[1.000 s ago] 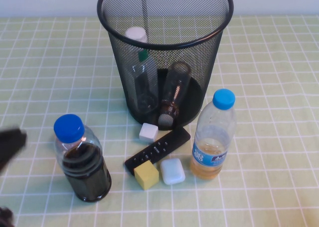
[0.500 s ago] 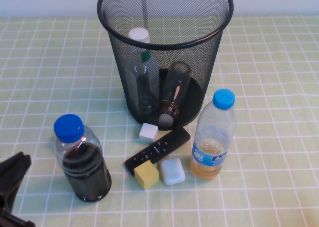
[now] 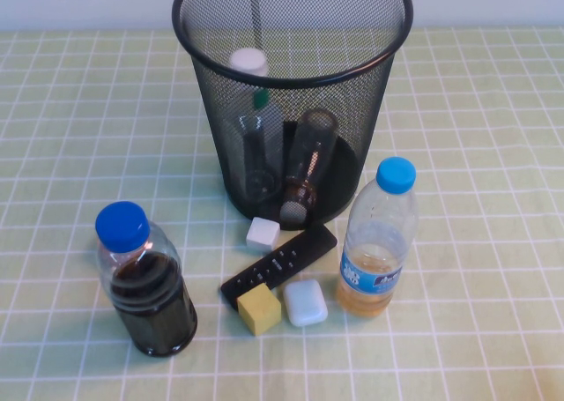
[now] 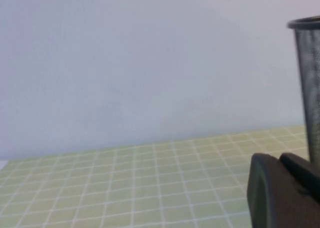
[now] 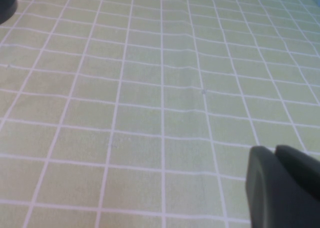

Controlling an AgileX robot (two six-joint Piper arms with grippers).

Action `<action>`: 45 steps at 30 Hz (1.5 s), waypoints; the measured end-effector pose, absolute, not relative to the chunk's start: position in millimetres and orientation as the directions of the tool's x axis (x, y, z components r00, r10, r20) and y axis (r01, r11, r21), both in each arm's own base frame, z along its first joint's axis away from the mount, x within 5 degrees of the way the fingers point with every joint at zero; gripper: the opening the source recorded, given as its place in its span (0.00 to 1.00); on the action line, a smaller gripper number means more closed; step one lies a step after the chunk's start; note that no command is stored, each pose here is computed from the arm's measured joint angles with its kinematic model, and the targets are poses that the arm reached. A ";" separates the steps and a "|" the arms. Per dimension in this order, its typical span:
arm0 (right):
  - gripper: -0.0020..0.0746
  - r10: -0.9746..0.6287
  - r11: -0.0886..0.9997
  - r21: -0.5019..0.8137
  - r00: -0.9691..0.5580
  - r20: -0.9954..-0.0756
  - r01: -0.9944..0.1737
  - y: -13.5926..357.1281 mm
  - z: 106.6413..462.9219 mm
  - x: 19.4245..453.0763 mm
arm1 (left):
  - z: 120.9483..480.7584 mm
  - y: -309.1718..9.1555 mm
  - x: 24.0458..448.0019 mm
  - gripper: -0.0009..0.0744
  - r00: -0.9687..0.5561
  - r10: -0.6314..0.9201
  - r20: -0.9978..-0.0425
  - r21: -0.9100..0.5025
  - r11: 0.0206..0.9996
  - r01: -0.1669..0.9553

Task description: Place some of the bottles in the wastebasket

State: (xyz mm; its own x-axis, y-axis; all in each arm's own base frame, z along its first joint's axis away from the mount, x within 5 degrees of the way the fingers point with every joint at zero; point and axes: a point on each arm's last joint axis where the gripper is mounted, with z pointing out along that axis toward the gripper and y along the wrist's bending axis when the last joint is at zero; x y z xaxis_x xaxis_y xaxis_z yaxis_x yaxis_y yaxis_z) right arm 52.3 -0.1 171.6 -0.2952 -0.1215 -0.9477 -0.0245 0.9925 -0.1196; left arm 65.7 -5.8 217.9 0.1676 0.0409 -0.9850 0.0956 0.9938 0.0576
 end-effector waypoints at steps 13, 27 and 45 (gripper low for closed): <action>0.02 -0.119 0.993 -0.117 -0.295 -0.948 -0.024 -0.1 171.6 52.3 | 185.8 -2.8 56.1 0.01 -0.134 0.054 -0.990 0.049 0.998 0.038; 0.02 -0.119 0.993 -0.117 -0.295 -0.948 -0.024 -0.1 171.6 52.3 | 173.4 -3.7 53.4 0.01 -0.268 0.063 -0.961 0.046 0.997 0.066; 0.02 -0.119 0.993 -0.117 -0.295 -0.948 -0.024 -0.1 171.6 52.3 | 173.4 -3.7 53.4 0.01 -0.268 0.063 -0.961 0.046 0.997 0.066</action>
State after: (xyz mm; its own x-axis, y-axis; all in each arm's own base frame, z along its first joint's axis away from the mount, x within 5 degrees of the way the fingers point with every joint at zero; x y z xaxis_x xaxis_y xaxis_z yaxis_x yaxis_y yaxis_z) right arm 52.3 -0.1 171.6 -0.2953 -0.1191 -0.9480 -0.0238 0.9928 -0.1174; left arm 53.4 -3.7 173.4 -0.2682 0.0626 -0.9613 0.0663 0.9967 0.0465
